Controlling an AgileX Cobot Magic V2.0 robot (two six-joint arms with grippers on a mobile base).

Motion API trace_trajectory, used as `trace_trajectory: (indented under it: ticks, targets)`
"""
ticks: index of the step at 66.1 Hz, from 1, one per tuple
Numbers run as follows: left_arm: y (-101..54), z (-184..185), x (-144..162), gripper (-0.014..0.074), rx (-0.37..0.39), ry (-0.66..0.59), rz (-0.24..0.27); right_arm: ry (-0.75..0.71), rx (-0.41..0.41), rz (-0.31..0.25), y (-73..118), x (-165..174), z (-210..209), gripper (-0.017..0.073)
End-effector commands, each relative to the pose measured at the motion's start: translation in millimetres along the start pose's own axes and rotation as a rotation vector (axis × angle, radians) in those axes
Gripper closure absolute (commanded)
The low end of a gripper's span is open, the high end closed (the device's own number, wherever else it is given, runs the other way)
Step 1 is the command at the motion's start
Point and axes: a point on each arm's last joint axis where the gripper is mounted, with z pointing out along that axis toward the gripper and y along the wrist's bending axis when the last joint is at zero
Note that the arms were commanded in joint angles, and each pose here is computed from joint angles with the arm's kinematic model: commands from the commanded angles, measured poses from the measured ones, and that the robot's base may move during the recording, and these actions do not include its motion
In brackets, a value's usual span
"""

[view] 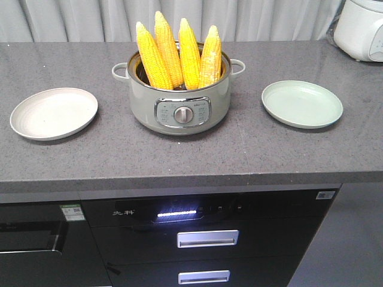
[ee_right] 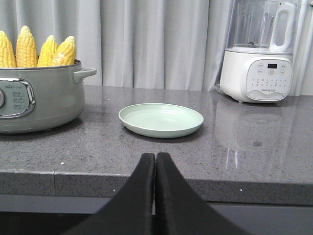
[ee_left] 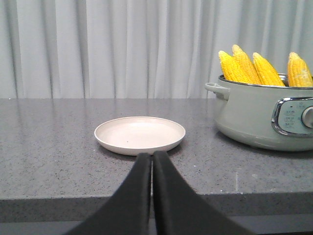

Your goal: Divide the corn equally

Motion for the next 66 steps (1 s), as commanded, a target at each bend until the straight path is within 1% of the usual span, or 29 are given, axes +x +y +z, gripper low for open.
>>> trace_trajectory:
  ticks: [1, 66]
  targets:
    - [-0.3, -2.2, -13.1, 0.06, 0.004, -0.103, -0.019, -0.074, 0.002, -0.007, 0.1, -4.8, -0.4, 0.0566]
    - [-0.3, -2.2, -13.1, 0.06, 0.004, -0.103, -0.019, -0.074, 0.002, -0.007, 0.1, -4.8, -0.4, 0.0566]
